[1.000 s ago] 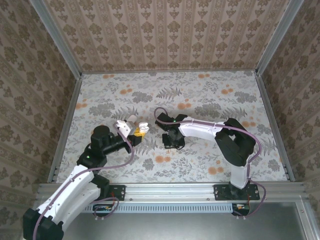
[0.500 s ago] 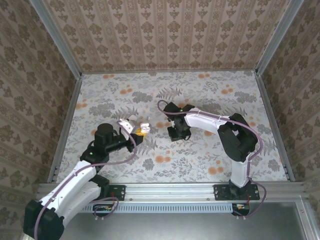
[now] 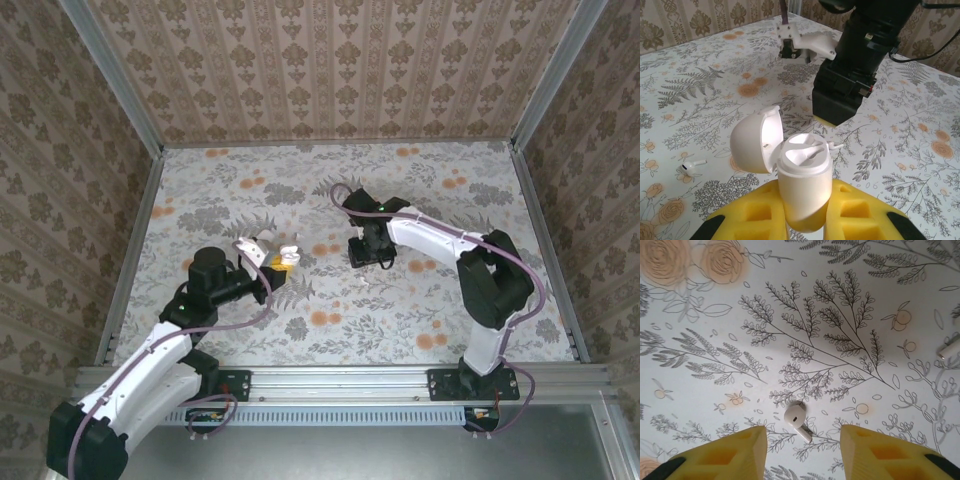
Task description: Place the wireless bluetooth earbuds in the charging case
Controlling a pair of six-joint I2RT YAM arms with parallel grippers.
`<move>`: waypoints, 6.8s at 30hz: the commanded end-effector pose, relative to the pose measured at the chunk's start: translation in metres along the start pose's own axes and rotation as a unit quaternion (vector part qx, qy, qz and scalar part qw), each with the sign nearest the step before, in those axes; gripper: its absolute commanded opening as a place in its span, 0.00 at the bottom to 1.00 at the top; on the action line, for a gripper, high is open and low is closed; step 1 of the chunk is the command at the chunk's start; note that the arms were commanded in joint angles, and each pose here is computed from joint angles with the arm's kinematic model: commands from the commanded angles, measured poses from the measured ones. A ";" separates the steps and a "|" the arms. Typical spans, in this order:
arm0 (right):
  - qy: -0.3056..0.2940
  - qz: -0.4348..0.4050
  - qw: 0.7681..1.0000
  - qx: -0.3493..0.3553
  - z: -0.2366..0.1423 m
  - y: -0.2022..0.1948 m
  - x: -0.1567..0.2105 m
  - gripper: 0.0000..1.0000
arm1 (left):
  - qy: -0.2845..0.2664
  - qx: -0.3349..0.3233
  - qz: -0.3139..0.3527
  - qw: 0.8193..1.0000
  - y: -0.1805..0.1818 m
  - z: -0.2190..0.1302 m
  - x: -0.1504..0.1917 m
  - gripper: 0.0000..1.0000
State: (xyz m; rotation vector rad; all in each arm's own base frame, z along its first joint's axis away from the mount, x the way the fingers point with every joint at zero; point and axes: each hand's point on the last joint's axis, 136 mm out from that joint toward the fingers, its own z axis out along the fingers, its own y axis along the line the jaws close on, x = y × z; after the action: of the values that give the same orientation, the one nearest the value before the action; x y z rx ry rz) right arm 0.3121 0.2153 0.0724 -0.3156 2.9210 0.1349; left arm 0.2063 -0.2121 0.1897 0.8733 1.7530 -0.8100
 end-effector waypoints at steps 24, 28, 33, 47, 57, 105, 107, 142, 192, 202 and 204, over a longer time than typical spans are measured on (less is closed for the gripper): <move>0.041 -0.013 0.993 0.107 0.040 0.008 0.028 0.37 | -0.021 -0.001 0.005 1.000 -0.003 -0.003 -0.016 0.00; 0.046 -0.010 0.993 0.110 0.046 0.008 0.029 0.36 | -0.020 -0.001 0.006 1.000 -0.004 -0.003 -0.016 0.00; 0.050 -0.008 0.992 0.113 0.051 0.008 0.030 0.34 | -0.018 -0.002 0.006 1.000 -0.004 -0.004 -0.014 0.00; 0.047 -0.003 0.994 0.097 0.048 0.012 0.028 0.17 | -0.022 -0.003 0.009 1.000 -0.004 -0.004 -0.018 0.00; -0.028 0.073 0.997 0.009 -0.007 0.013 0.009 0.14 | -0.045 0.002 0.017 0.999 -0.005 -0.003 -0.029 0.00; -0.280 0.265 0.782 -0.490 -0.242 0.123 -0.071 0.11 | -0.197 -0.033 0.038 0.979 0.002 0.040 -0.116 0.00; -0.280 0.264 0.782 -0.491 -0.242 0.125 -0.072 0.11 | -0.198 -0.032 0.038 0.979 0.002 0.041 -0.116 0.00; -0.312 0.285 0.772 -0.475 -0.246 0.119 -0.076 0.10 | -0.200 -0.025 0.037 0.979 -0.002 0.043 -0.115 0.00; -0.366 0.219 0.832 -0.355 -0.266 0.090 -0.055 0.41 | -0.206 -0.024 0.044 0.977 -0.006 0.040 -0.122 0.00; -0.288 0.135 0.892 -0.322 -0.260 0.115 -0.053 0.42 | -0.195 -0.026 0.053 0.979 -0.006 0.040 -0.119 0.00; -0.279 0.123 0.901 -0.309 -0.256 0.117 -0.051 0.42 | -0.191 -0.025 0.056 0.980 -0.007 0.040 -0.120 0.00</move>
State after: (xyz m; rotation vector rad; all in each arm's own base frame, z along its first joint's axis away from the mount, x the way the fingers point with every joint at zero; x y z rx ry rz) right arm 0.2979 0.3066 0.3725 0.1157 2.1070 1.1126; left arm 0.2560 -0.2707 0.2677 0.7037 1.4420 -0.7972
